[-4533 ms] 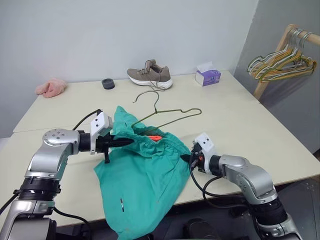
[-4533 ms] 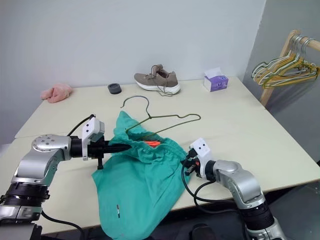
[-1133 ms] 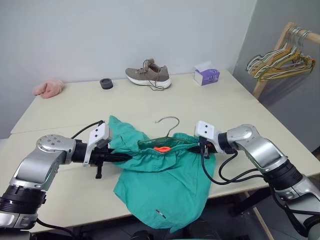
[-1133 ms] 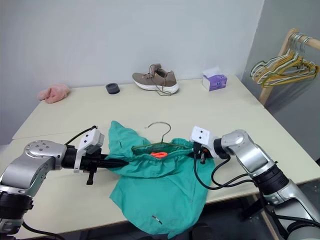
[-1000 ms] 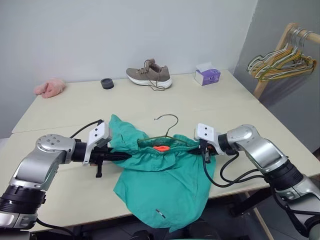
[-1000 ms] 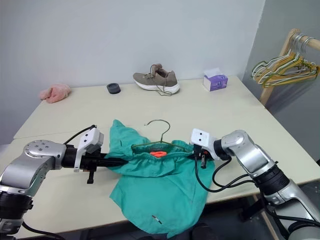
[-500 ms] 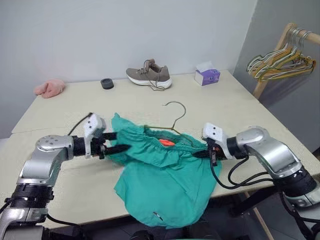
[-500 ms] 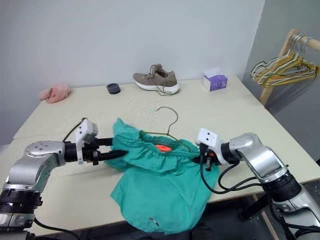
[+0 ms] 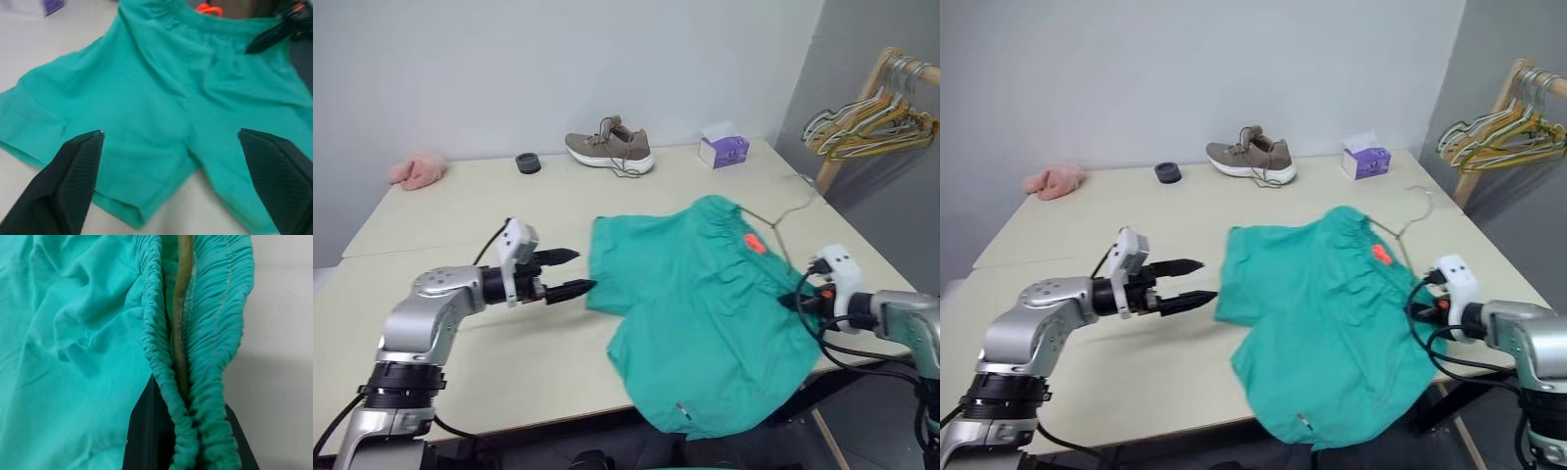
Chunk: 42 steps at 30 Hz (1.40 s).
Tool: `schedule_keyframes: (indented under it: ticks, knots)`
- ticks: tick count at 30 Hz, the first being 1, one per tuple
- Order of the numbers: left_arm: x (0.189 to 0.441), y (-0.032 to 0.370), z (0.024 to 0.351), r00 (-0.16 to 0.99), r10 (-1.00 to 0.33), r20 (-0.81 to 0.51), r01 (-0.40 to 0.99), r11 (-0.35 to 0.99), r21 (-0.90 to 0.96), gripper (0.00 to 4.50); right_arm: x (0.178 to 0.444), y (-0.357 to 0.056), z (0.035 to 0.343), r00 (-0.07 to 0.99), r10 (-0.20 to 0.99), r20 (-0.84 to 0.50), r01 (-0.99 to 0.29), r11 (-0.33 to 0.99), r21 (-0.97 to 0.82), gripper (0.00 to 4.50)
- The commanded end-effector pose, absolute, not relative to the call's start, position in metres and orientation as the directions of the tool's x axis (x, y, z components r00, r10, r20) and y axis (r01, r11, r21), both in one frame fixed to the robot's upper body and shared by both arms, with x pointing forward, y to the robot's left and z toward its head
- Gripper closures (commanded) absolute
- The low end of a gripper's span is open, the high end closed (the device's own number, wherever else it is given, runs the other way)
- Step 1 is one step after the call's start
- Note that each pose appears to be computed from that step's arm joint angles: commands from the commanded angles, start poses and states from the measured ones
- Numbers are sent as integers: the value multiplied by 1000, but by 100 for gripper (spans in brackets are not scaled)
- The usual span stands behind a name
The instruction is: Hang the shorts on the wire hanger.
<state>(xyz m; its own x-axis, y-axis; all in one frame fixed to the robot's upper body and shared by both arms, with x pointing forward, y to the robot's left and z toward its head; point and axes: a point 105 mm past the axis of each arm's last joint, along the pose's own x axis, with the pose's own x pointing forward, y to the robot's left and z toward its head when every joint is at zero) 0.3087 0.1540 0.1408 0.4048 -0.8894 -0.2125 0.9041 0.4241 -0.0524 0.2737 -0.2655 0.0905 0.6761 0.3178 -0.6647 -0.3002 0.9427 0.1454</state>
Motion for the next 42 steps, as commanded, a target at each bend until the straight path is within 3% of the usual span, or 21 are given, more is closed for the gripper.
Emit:
schedule_keyframes:
  ticks: [1, 10, 17, 21, 25, 36, 42]
  knots:
    - [304, 105, 164, 289, -947, -137, 956, 294, -18, 2, 256, -313, 106, 753, 122, -646, -87, 992, 86, 450]
    - [313, 36, 199, 264, -964, -6, 959, 262, 106, 2, 214, -401, 130, 745, -286, -603, 336, 941, -31, 450]
    - [317, -1, 225, 269, -962, 47, 933, 273, 236, 2, 232, -443, 189, 759, -484, -437, 462, 872, -163, 450]
    - [317, -8, 228, 256, -965, 46, 928, 259, 268, 2, 249, -455, 213, 772, -509, -381, 483, 859, -170, 450]
    - [317, -12, 239, 252, -964, 79, 920, 264, 289, 2, 261, -464, 223, 770, -511, -382, 528, 847, -67, 450]
    - [317, -16, 257, 239, -968, 78, 913, 252, 321, 2, 276, -469, 205, 720, -424, -549, 521, 853, 24, 450]
    - [311, -19, 256, 211, -975, 68, 920, 222, 324, 2, 281, -464, 204, 729, -392, -561, 503, 863, 51, 450]
